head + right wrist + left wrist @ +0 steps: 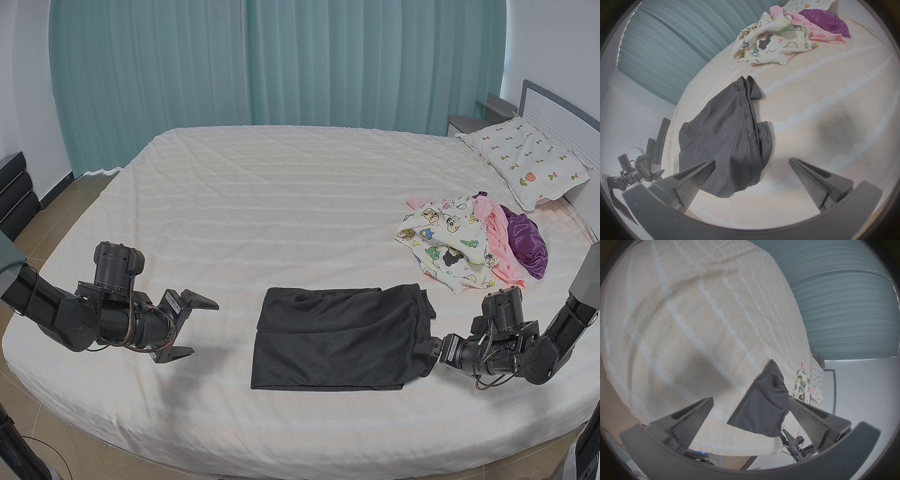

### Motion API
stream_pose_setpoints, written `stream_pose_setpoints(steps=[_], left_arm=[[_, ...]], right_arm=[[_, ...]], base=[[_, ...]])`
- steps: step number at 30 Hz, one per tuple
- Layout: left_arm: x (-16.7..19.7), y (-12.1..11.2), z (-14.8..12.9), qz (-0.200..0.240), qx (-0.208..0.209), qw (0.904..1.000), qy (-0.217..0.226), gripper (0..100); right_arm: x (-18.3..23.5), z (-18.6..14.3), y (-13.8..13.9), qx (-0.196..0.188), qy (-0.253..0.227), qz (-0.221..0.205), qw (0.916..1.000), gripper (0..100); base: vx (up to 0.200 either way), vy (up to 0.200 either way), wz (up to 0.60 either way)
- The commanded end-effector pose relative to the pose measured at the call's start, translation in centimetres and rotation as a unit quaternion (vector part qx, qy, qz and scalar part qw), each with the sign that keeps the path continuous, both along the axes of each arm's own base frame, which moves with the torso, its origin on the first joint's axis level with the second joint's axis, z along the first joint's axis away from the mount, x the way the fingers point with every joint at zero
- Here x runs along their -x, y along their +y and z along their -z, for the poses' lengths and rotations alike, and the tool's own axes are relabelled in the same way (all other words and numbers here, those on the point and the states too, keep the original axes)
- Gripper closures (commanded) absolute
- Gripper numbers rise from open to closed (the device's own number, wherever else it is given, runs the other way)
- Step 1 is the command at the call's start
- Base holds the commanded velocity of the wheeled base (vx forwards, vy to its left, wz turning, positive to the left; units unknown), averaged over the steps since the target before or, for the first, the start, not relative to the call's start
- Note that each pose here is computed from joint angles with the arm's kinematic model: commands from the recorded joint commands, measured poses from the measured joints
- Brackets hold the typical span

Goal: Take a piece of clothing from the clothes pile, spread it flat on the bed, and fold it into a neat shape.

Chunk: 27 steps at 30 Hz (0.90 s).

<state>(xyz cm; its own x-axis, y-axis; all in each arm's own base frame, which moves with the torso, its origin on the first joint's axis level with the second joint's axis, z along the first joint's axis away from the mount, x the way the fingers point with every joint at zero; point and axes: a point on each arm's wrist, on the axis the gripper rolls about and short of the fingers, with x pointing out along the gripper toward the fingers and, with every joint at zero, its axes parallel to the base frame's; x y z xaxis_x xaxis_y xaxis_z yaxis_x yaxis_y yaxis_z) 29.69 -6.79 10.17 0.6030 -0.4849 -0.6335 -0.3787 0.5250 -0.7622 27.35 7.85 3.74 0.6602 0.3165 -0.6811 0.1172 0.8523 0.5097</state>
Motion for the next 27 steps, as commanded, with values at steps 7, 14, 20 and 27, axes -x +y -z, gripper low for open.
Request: stream_pose_setpoints(steps=[7, 14, 20, 27], left_arm=[[-0.1, 0.0, 0.1, 0.000, -0.001, 1.0000, 0.002, 0], [-0.1, 0.0, 0.1, 0.000, -0.001, 1.0000, 0.002, 0], [-0.1, 0.0, 0.2, 0.000, -0.001, 1.0000, 0.004, 0], [-0.1, 0.0, 0.2, 0.000, -0.001, 1.0000, 0.003, 0]], right_arm=[[-0.7, 2.5, 1.5, 0.002, -0.001, -0.019, 0.9998, 100], [0.4, 1.4, 0.8, 0.002, -0.008, -0.014, 0.9999, 100], [1.3, 1.2, 0.5, 0.004, -0.005, -0.015, 0.9999, 100], [1.3, 1.1, 0.7, 0.003, -0.008, -0.019, 0.9998, 0]], base=[[0.000, 0.000, 0.00], [0.000, 0.000, 0.00], [0.000, 0.000, 0.00], [0.000, 0.000, 0.00]])
